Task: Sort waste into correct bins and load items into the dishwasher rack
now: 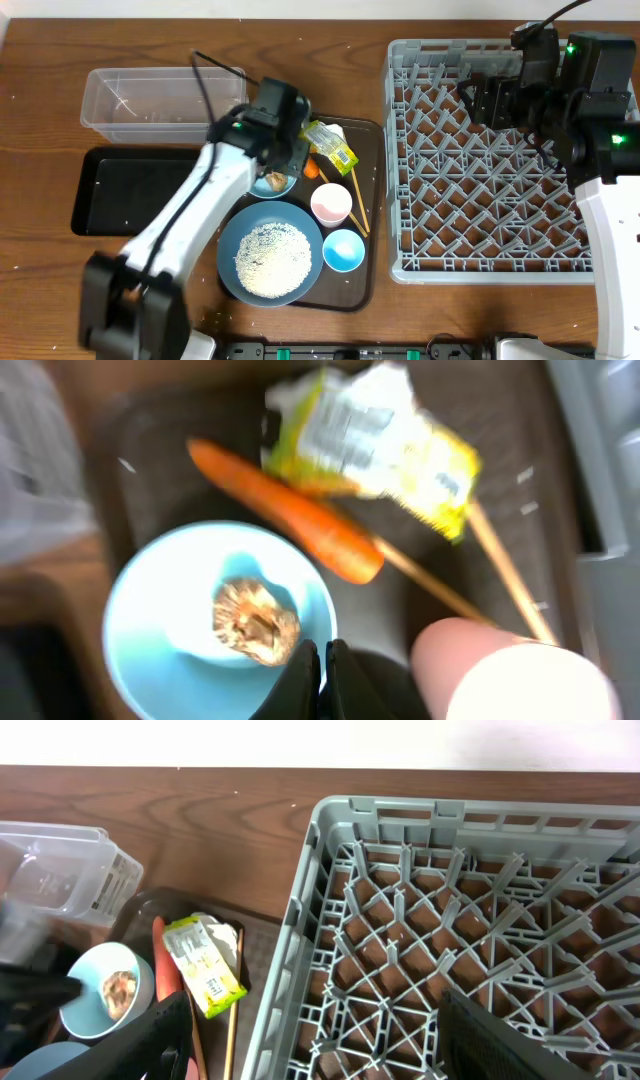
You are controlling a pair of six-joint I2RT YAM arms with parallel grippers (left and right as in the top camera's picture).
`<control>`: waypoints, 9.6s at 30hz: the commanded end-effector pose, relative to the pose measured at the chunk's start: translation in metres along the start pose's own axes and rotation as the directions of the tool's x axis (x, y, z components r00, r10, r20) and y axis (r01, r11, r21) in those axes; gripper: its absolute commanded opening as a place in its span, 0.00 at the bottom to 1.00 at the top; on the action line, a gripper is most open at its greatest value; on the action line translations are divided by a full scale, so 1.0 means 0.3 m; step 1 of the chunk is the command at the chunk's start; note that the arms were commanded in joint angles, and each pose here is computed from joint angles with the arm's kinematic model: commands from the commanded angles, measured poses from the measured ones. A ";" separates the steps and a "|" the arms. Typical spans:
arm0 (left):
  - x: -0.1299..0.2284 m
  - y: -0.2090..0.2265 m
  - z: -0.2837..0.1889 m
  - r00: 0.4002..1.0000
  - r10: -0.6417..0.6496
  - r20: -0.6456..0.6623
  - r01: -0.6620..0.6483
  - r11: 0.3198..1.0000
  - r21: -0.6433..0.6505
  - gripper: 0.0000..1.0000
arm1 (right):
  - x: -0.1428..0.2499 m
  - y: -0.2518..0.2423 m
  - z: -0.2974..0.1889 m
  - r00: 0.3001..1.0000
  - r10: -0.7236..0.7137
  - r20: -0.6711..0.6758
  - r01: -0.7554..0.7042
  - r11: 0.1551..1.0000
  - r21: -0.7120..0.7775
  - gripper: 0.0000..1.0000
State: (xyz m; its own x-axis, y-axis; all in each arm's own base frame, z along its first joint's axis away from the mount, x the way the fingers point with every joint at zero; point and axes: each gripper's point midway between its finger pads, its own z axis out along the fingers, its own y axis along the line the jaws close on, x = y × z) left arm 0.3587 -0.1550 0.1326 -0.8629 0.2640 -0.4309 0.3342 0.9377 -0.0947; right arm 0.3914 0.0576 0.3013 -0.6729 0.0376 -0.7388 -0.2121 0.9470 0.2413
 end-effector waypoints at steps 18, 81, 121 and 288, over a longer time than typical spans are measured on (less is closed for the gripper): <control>0.151 0.028 0.150 0.962 0.157 -0.224 -0.148 0.987 0.055 0.32 | -0.020 -0.010 -0.008 1.000 0.005 0.014 -0.005 1.000 0.011 0.79; 0.120 0.026 0.239 0.942 0.261 -0.213 -0.262 0.965 0.024 0.49 | -0.019 -0.010 -0.008 1.000 0.005 0.013 -0.005 1.000 0.011 0.82; -0.015 -0.025 0.106 0.986 0.148 -0.078 -0.145 0.988 0.046 0.06 | -0.014 -0.012 -0.003 1.000 0.007 0.006 -0.007 1.000 0.012 0.83; 0.633 -0.199 -0.059 0.894 -0.030 -0.447 0.024 1.000 -0.019 0.90 | 0.075 -0.030 0.014 0.994 0.043 -0.104 -0.039 0.998 0.039 0.88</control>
State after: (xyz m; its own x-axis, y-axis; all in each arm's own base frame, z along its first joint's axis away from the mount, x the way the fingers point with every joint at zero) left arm 0.1707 -0.1733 0.0913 -0.9109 0.4125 -0.0122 0.4082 0.8962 -0.1737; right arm 0.3781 0.0532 0.2797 -0.7486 0.0386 -0.6619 -0.1670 0.9551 0.2446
